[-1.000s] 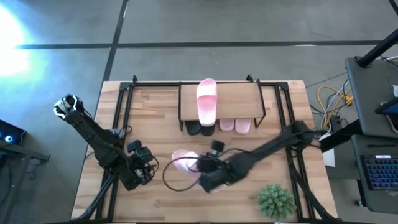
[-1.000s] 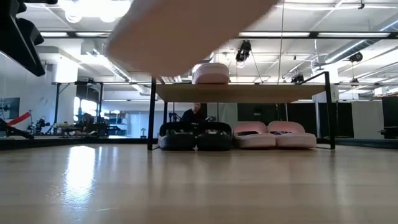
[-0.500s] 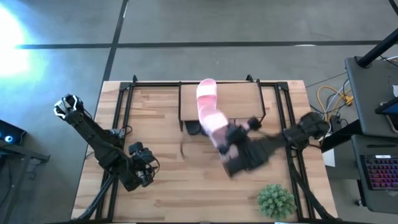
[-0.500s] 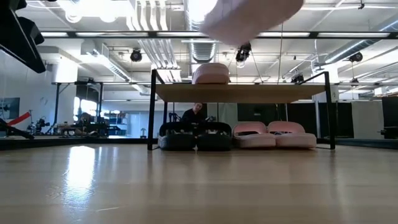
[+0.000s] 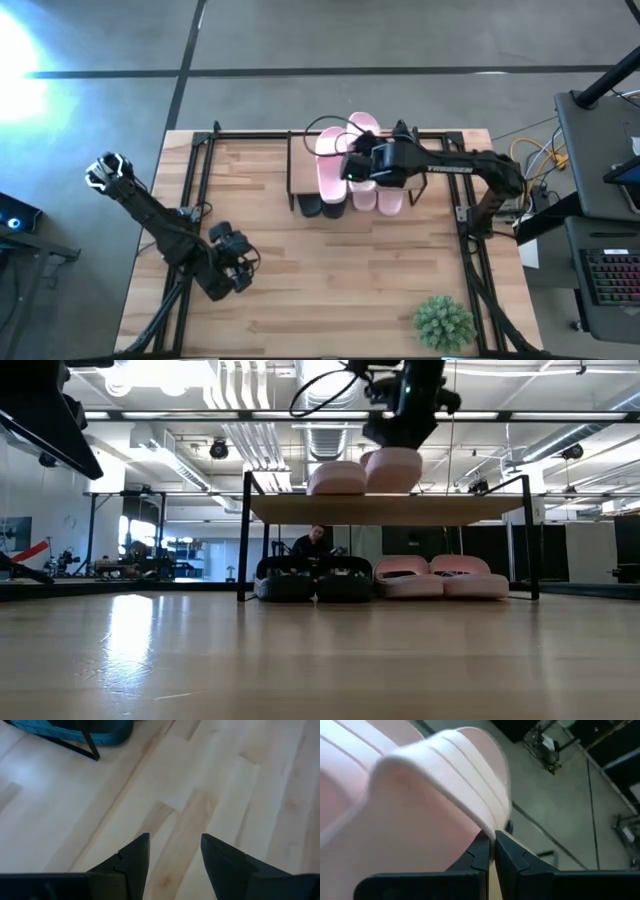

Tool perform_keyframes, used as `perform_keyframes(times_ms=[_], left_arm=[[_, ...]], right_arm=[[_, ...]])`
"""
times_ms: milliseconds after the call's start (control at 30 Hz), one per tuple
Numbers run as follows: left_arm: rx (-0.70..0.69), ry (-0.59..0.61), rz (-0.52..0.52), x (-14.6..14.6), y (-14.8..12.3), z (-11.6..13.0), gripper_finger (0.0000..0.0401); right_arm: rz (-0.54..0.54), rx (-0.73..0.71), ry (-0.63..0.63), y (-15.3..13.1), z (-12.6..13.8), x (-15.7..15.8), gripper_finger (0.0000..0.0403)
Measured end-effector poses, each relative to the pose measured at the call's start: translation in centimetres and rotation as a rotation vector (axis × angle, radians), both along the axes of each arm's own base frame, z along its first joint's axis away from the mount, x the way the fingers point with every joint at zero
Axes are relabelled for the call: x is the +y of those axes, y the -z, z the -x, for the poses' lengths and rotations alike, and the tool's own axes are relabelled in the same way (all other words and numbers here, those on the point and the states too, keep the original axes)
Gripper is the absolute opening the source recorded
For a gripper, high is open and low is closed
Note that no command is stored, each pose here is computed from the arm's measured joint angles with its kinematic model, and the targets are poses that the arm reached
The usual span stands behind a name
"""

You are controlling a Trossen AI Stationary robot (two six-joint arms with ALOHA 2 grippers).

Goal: Pick and place slides into the shelf
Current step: Put the pink slide on the shelf, then adjust the pink slides on the shelf

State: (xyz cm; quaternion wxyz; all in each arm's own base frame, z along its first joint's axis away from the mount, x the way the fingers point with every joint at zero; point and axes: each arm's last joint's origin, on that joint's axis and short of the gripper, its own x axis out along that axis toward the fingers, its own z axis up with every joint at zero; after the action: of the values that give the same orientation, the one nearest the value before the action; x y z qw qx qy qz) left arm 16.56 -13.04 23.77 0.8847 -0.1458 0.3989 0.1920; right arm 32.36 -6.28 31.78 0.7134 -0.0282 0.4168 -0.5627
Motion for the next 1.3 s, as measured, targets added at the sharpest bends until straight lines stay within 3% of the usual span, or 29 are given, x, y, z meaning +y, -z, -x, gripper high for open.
perform_keyframes(times_ms=[333, 567, 1033, 1167, 1300], left_arm=[[0.024, -0.008, -0.040, 1.3, -0.3, -0.3, 0.0163], [0.018, -0.012, -0.084, 3.1, -1.6, -1.5, 0.0163], [-0.101, 0.038, -0.276, 8.8, -9.3, -5.4, 0.0163], [-0.117, 0.099, -0.283, 10.8, -9.8, -6.3, 0.0163], [-0.136, 0.125, -0.269, 13.3, -9.5, -7.0, 0.0163]], right_arm=[[-0.045, 0.138, -0.006, 3.1, 0.6, -2.3, 0.0009], [-0.067, 0.093, 0.019, 3.2, 0.6, -2.2, 0.0025], [-0.139, 0.106, 0.023, 2.8, 1.3, -0.8, 0.0158], [-0.138, 0.083, 0.036, 1.8, 2.2, 0.2, 0.0186], [-0.135, -0.029, 0.040, 0.1, 3.3, 1.7, 0.0194]])
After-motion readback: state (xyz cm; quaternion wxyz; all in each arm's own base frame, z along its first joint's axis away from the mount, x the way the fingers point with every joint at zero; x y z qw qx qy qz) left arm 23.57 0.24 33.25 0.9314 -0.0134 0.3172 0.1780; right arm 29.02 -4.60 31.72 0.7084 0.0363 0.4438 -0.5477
